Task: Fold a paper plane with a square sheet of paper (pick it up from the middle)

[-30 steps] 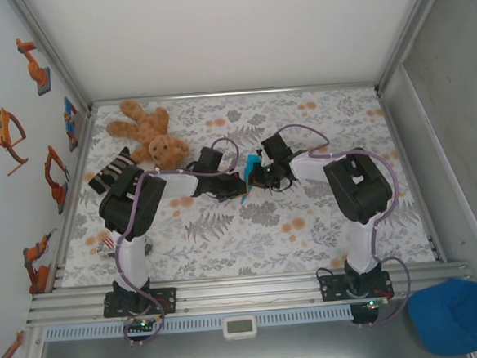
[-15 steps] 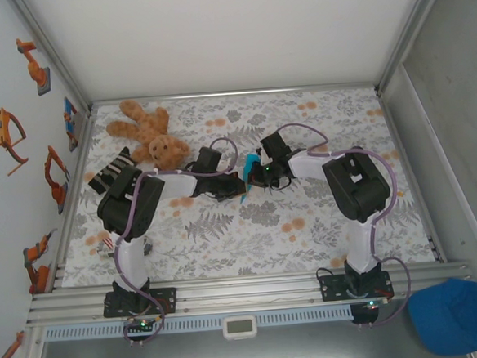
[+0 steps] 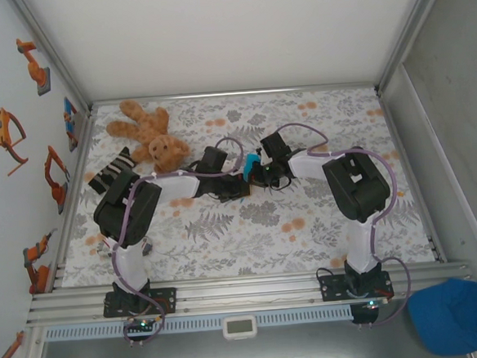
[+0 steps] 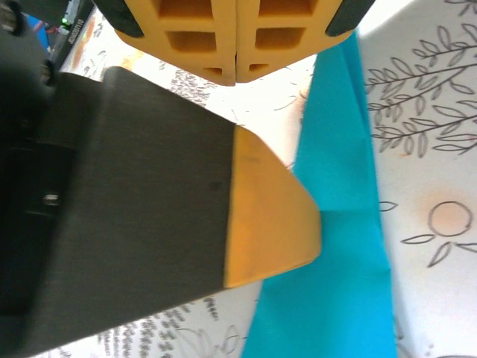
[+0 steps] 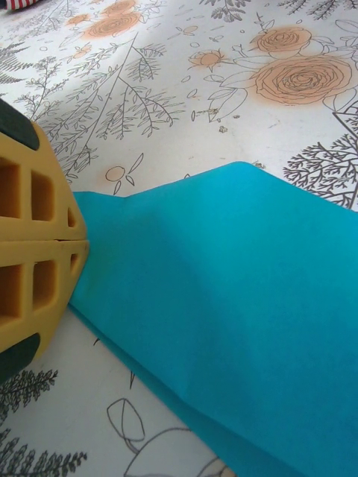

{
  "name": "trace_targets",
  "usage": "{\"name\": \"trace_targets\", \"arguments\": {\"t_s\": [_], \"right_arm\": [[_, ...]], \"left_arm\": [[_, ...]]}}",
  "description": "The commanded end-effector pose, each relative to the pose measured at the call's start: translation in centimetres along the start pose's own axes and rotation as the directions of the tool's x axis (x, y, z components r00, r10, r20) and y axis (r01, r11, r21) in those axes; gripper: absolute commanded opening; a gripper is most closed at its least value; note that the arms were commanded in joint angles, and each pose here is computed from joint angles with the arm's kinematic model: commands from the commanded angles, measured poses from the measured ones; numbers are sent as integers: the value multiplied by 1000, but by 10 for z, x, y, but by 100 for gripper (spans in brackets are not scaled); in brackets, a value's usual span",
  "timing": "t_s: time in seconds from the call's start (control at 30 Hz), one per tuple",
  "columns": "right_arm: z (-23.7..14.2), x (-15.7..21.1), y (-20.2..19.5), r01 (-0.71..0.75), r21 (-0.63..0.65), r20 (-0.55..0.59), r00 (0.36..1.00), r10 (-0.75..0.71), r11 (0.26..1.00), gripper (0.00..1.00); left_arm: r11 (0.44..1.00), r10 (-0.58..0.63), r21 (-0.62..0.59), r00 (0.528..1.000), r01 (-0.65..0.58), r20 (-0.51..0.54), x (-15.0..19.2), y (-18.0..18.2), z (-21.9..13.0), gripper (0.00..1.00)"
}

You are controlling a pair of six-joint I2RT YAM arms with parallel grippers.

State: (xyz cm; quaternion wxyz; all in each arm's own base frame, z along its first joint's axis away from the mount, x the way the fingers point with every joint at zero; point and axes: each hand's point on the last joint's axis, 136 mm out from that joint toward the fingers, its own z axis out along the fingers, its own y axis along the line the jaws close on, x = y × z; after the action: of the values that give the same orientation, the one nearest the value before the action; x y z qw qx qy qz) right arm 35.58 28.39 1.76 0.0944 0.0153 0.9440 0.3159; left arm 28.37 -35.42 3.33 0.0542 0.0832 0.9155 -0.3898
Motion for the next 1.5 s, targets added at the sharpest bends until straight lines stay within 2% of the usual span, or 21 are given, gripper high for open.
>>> {"name": "trace_targets", "arguments": {"t_s": [0.0,0.63,0.9,1.23,1.33,1.47], "right_arm": [[11,18,-49,-66,172,-45,996,75,983,0],[11,20,-52,-63,188,-53,996,74,980,0],[11,22,-57,-65,209,-59,995,79,976,0],[11,22,-59,-68,221,-62,994,84,973,0],[9,22,-57,-69,217,-62,995,84,974,0],[7,22,-52,-77,202,-57,994,90,976,0]], "left_arm": [[999,-7,-37,1000,7,-13,1,11,3,0],[994,-69,-87,997,65,-37,14,42,10,0],[997,-39,-68,998,37,-38,17,35,1,0],[993,8,-112,992,-23,-127,54,39,-16,0],[993,37,-110,994,-48,-105,51,30,-29,0],[996,72,-62,997,-71,4,25,7,-47,0]]}}
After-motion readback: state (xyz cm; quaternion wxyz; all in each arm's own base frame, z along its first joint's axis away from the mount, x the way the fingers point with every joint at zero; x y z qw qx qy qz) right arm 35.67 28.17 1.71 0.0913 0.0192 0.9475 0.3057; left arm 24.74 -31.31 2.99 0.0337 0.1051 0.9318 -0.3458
